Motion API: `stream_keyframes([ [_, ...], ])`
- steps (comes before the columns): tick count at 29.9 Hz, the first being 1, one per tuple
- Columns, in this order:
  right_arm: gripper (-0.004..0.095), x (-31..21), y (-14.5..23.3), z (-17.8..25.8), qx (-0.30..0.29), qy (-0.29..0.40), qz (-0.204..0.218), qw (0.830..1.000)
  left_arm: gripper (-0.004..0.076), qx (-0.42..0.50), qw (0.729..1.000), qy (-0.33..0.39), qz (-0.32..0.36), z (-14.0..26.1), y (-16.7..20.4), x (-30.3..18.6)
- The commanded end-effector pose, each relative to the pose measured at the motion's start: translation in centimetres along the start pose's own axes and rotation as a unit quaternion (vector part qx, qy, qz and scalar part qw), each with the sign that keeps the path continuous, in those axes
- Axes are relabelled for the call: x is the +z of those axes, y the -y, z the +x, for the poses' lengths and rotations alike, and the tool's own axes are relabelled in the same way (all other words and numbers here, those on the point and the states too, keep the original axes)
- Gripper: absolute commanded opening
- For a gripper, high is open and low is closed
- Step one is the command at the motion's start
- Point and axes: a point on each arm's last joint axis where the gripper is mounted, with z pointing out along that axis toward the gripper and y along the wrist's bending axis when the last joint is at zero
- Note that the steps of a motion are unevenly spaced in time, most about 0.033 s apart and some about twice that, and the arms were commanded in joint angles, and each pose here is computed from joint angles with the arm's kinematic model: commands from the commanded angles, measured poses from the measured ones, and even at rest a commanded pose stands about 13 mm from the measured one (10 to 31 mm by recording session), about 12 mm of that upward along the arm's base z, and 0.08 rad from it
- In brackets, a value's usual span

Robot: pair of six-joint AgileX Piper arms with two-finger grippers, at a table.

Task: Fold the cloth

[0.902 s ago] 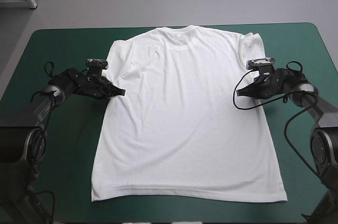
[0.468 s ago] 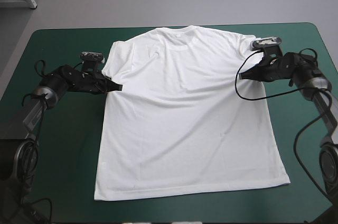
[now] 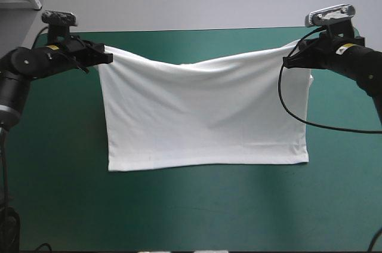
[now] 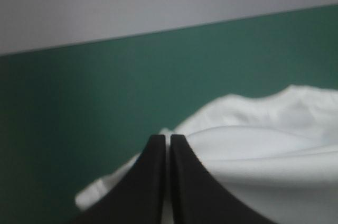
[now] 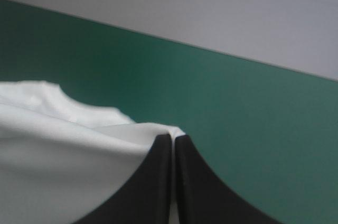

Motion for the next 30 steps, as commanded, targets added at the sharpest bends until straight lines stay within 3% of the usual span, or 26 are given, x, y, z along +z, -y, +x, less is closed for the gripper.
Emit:
stream_keyframes([
  [1, -0.0017, -7.0, -0.6, -3.6, -0.027, 0.126, 0.029, 0.991, 0.0019, 0.019, 0.994, 0.11, -0.004, -4.9, 1.8, -7.1],
  [7, -0.0017, -15.2, -2.1, -5.4, -0.054, 0.225, 0.046, 0.972, 0.0019, 0.073, 0.978, 0.197, -0.002, -8.3, 4.9, -15.1],
  [14, -0.0018, -20.5, -3.1, -5.3, -0.081, 0.273, 0.071, 0.956, 0.0019, 0.118, 0.954, 0.273, -0.044, -9.6, 7.3, -22.0],
  [22, -0.0017, -19.7, -3.0, -5.2, -0.076, 0.255, 0.066, 0.962, 0.0019, 0.109, 0.961, 0.25, -0.053, -9.8, 6.4, -20.6],
  [30, -0.0017, -12.0, -1.2, -5.9, -0.049, 0.195, 0.048, 0.978, 0.0019, 0.079, 0.978, 0.189, -0.044, -10.1, 3.4, -13.6],
])
